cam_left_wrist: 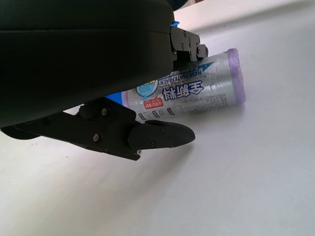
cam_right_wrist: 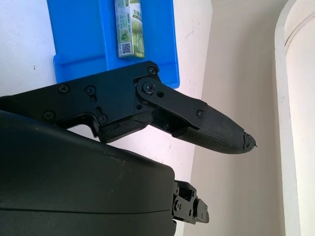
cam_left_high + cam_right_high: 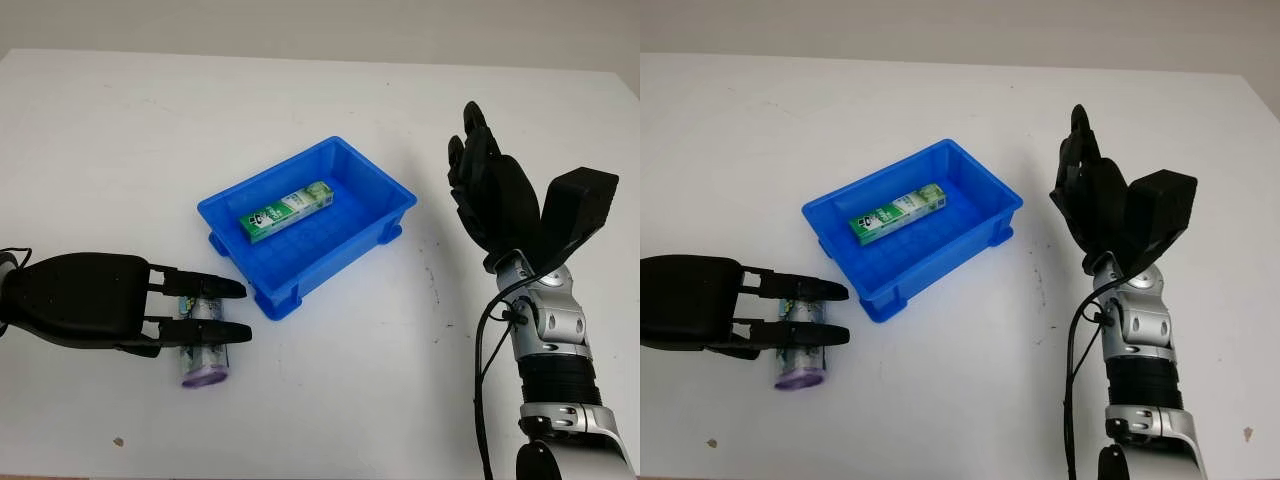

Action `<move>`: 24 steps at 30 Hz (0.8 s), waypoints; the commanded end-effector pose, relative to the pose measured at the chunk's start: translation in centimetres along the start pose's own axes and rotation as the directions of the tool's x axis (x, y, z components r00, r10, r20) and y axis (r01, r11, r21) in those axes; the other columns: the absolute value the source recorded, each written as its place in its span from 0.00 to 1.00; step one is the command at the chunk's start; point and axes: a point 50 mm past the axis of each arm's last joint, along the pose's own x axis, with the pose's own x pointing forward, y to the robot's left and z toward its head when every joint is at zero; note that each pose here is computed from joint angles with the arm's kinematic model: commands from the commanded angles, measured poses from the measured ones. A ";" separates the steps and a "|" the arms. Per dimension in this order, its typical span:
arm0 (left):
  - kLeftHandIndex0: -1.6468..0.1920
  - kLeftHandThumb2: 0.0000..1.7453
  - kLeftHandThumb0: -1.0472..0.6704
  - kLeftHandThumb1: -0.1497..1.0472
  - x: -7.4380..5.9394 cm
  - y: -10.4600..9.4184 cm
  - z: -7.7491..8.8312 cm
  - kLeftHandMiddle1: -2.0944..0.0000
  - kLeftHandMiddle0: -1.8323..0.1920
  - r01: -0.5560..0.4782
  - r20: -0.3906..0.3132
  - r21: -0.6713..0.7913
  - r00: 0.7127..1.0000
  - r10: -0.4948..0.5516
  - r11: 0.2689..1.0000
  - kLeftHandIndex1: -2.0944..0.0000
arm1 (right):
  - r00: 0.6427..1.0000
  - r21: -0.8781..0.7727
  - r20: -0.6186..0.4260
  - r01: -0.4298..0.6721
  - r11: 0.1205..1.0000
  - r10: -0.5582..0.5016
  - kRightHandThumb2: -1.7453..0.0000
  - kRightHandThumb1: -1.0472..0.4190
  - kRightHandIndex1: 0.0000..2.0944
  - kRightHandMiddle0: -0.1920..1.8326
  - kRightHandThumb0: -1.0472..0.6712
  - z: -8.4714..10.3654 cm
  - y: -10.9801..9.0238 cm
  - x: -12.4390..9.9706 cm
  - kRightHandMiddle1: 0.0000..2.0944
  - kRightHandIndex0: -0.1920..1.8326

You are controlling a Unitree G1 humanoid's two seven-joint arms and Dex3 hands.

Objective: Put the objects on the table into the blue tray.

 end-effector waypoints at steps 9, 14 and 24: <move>0.90 0.12 0.44 1.00 2.3 -1.9 0.1 0.02 0.83 0.051 0.043 0.113 0.997 -0.056 0.992 0.14 | 1.000 -0.009 0.021 0.005 1.000 -0.005 0.50 0.00 0.00 0.00 0.18 0.5 -0.4 -0.3 0.00 0.00; 0.84 0.10 0.38 1.00 2.9 -1.9 0.3 0.00 0.86 0.062 0.041 0.058 0.997 -0.065 0.996 0.18 | 1.000 -0.007 0.021 0.008 1.000 -0.008 0.51 0.00 0.00 0.00 0.18 0.5 -0.5 -0.4 0.00 0.00; 0.62 0.19 0.33 1.00 4.1 -1.2 1.7 0.00 0.46 -0.071 -0.012 -0.102 0.997 0.070 0.992 0.01 | 1.000 -0.011 0.016 0.016 1.000 -0.016 0.52 0.00 0.00 0.00 0.17 0.5 -0.7 -0.6 0.00 0.00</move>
